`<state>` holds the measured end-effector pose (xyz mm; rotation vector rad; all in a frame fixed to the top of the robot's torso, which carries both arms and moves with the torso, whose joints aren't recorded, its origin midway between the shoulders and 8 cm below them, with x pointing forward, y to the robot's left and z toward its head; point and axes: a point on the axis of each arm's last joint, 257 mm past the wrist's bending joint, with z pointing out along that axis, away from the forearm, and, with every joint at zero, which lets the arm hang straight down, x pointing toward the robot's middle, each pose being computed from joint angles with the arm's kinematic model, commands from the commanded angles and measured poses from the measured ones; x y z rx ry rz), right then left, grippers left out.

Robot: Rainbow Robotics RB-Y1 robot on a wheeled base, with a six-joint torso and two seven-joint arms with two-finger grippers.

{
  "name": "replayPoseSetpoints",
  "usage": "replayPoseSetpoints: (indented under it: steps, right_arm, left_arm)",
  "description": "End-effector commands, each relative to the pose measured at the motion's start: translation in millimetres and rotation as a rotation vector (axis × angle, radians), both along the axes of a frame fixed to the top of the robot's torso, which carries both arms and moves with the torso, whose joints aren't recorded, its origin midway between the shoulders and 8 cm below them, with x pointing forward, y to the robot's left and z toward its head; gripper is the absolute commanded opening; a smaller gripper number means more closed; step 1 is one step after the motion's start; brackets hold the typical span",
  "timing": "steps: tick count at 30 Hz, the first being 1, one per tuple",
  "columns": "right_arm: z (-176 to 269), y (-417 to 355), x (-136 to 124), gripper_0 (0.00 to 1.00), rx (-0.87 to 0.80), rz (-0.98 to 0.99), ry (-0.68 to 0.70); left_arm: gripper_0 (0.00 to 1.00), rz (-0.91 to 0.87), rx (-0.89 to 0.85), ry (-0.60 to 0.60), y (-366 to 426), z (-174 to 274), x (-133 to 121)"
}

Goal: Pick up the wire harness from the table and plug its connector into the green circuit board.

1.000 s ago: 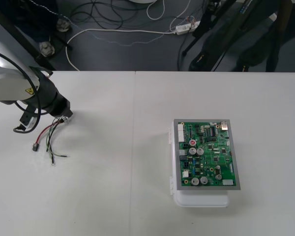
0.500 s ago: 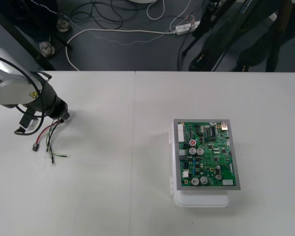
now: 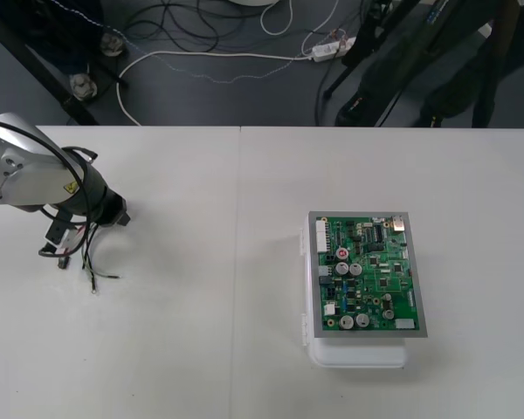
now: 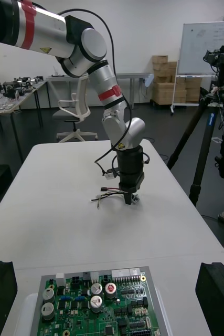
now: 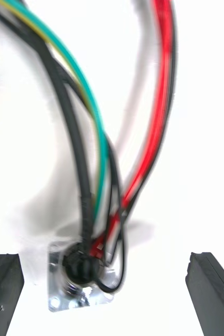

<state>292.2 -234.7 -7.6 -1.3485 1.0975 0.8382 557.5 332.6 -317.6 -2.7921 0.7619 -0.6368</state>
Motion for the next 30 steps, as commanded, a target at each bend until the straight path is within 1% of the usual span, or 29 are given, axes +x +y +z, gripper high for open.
replayPoseSetpoints:
  steps: [1,16,30]
  right_arm:
    - [-0.9,0.7,0.8,1.00,0.002,0.007,-0.024]
    - [-1.9,-2.9,3.8,1.00,0.006,-0.004,-0.017]
    - [-2.9,-3.2,4.4,1.00,0.008,-0.006,-0.015]
  left_arm:
    - [0.91,-0.001,-0.038,-0.035,-13.5,-4.2,9.0]
    - [0.91,0.004,-0.036,-0.066,-16.0,-0.2,23.0]
    - [0.91,-0.001,-0.032,-0.051,-15.4,-9.0,16.8]
